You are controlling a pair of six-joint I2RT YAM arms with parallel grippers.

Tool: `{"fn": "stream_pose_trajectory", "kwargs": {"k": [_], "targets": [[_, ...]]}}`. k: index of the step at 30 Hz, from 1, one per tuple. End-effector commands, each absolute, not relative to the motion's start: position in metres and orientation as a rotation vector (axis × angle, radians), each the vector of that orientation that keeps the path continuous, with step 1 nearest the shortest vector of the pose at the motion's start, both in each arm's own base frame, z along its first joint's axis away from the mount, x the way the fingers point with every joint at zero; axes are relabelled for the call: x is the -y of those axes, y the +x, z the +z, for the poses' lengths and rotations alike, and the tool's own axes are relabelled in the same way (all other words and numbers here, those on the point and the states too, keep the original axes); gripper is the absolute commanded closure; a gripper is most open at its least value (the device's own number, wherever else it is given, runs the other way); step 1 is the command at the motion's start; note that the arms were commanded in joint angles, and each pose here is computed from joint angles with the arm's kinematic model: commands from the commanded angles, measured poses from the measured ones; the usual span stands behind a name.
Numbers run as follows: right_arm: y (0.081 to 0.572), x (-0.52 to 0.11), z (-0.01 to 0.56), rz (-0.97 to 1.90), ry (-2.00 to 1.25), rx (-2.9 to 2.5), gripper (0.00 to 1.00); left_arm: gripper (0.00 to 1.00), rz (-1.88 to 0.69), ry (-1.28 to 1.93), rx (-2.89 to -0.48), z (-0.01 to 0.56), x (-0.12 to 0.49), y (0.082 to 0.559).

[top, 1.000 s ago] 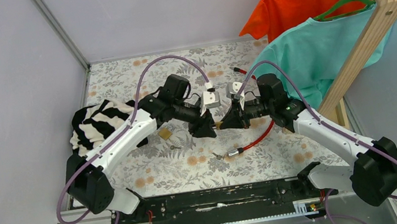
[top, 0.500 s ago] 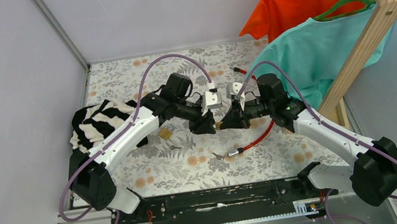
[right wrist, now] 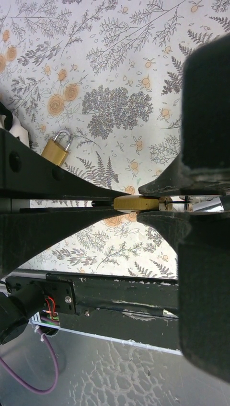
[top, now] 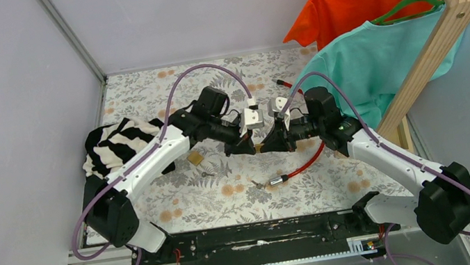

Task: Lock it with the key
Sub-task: Lock the lock.

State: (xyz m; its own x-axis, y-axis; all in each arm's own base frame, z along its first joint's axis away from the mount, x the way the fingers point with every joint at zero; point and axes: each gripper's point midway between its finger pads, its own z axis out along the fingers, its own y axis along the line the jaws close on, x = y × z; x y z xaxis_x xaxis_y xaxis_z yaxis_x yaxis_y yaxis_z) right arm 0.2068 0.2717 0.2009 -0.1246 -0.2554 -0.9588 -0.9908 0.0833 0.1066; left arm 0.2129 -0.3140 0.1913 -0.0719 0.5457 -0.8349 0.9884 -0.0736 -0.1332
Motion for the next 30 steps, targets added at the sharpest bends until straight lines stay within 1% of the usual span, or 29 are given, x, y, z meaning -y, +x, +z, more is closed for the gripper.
{"fn": "stream_pose_trajectory", "kwargs": {"k": [1, 2, 3, 6, 7, 8, 9, 13, 17, 20, 24, 27, 30], "targets": [[0.21, -0.276, 0.238, 1.078, -1.293, -1.387, 0.89, 1.0, -0.984, 1.659, -1.583, 0.203, 0.315, 0.223], [0.212, -0.275, 0.238, 1.073, -1.289, -1.394, 0.83, 1.0, -0.968, 1.662, -1.581, 0.204, 0.313, 0.223], [0.213, -0.274, 0.238, 1.067, -1.286, -1.402, 0.74, 1.0, -0.949, 1.665, -1.573, 0.205, 0.311, 0.224], [0.216, -0.272, 0.236, 1.028, -1.306, -1.419, 0.36, 1.0, -0.888, 1.675, -1.547, 0.208, 0.305, 0.225], [0.217, -0.27, 0.237, 1.013, -1.315, -1.423, 0.3, 1.0, -0.871, 1.68, -1.538, 0.208, 0.303, 0.225], [0.216, -0.268, 0.235, 1.003, -1.324, -1.439, 0.26, 1.0, -0.855, 1.687, -1.527, 0.209, 0.301, 0.225], [0.216, -0.267, 0.236, 0.99, -1.33, -1.442, 0.25, 1.0, -0.842, 1.697, -1.518, 0.207, 0.299, 0.224], [0.214, -0.261, 0.241, 0.937, -1.361, -1.434, 0.25, 1.0, -0.825, 1.728, -1.494, 0.202, 0.293, 0.218], [0.214, -0.257, 0.239, 0.916, -1.412, -1.457, 0.3, 1.0, -0.85, 1.72, -1.488, 0.206, 0.292, 0.212], [0.209, -0.26, 0.237, 0.969, -1.415, -1.468, 0.38, 1.0, -0.883, 1.695, -1.509, 0.21, 0.294, 0.209], [0.204, -0.266, 0.235, 1.053, -1.383, -1.469, 0.53, 1.0, -0.896, 1.68, -1.514, 0.214, 0.297, 0.208], [0.205, -0.267, 0.228, 1.065, -1.377, -1.487, 0.56, 1.0, -0.894, 1.677, -1.511, 0.216, 0.297, 0.207], [0.203, -0.269, 0.224, 1.095, -1.378, -1.499, 0.61, 1.0, -0.899, 1.67, -1.501, 0.217, 0.298, 0.206]]}}
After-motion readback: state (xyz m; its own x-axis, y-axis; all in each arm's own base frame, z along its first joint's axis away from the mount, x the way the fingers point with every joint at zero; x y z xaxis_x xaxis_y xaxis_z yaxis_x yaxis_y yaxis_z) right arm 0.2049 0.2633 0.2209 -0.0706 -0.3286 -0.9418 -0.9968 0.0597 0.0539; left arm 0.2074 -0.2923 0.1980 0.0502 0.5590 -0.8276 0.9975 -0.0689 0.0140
